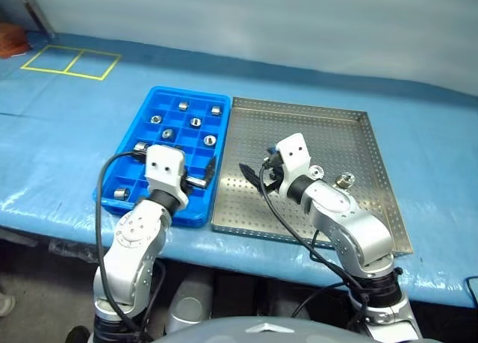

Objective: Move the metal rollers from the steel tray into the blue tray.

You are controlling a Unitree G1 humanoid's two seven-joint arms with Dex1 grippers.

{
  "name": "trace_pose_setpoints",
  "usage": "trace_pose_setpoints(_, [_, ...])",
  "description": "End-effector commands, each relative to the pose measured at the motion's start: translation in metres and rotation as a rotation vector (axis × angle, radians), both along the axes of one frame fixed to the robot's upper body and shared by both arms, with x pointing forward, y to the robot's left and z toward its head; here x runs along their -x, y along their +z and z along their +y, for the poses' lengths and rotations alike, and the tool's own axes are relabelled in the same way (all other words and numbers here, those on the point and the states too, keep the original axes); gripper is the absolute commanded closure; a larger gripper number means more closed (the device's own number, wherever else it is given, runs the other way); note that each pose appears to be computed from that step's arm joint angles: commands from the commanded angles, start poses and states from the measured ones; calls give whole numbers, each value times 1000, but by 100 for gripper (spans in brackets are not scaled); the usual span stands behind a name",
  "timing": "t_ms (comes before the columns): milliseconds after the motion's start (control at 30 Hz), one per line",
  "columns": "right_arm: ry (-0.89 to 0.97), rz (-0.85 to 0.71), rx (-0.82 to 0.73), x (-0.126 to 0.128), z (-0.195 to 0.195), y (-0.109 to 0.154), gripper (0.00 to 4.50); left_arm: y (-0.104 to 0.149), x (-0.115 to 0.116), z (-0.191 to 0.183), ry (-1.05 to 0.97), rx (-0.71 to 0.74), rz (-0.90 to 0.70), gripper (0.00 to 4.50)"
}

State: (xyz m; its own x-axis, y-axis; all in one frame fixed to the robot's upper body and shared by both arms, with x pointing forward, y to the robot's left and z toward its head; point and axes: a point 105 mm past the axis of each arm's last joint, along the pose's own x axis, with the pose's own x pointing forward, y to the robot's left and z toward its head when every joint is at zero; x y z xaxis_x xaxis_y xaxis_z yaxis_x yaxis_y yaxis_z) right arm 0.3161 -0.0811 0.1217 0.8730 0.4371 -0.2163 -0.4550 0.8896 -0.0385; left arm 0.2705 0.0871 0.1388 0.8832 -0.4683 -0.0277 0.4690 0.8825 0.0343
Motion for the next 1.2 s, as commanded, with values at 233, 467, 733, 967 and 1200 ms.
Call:
trace_pose_setpoints(233, [-271, -17, -13, -25, -23, -7, 0, 3, 33, -48, -378, 90, 15, 3])
trace_pose_setpoints(467, [-369, 30, -31, -35, -34, -27, 0, -1, 34, -52, -388, 88, 34, 3])
trace_pose_setpoints(733, [-417, 99, -35, -44, -41, -52, 40, -3, 35, -50, -368, 86, 40, 0])
trace_pose_setpoints(967, [-365, 90, -15, -41, -30, -46, 257, -5, 33, -43, -312, 88, 41, 0])
trace_pose_setpoints(1200, [-65, -25, -55, -27, 32, 17, 279, 2, 20, -18, -112, 137, 10, 0])
